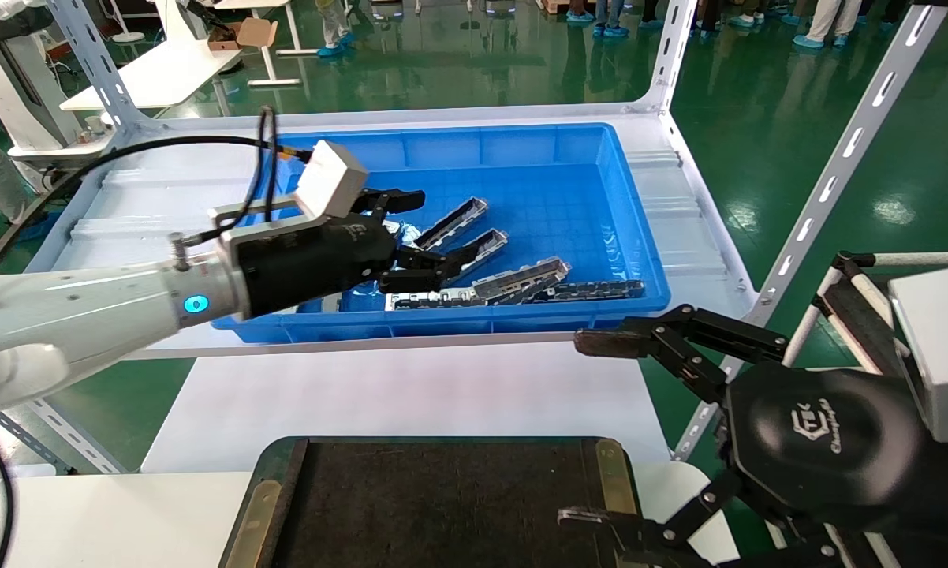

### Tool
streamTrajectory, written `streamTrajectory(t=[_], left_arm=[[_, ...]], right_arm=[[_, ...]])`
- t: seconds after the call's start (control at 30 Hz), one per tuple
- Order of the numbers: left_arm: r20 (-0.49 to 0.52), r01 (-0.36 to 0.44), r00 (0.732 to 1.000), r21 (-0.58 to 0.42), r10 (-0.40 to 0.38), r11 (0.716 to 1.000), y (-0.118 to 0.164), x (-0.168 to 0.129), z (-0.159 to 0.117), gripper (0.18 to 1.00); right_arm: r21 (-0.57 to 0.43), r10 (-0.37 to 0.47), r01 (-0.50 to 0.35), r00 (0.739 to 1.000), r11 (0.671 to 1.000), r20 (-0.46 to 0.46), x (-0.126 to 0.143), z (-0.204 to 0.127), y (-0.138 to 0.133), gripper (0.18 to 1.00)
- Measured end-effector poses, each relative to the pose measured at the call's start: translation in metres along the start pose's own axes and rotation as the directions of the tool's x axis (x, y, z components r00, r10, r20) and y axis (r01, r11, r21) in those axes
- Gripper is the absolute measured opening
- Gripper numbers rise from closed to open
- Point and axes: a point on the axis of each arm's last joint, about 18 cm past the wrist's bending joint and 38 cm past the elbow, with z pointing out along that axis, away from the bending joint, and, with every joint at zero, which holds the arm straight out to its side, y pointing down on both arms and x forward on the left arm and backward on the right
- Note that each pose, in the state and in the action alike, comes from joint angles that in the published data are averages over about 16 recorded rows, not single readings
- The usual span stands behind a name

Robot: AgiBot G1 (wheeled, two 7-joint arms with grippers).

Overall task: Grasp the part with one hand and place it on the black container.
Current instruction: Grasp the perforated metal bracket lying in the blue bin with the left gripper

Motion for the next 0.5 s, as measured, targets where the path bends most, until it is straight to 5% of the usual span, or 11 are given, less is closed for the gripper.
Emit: streamTrajectory(t=[0.5], left_arm=[[0.167,0.043,0.986,-0.086,-0.028,0.995,0.022,-0.021,0.061,1.001]], right_arm=[[0.0,0.0,0.0,1.0,1.0,0.0,0.0,0.0,0.0,1.001]])
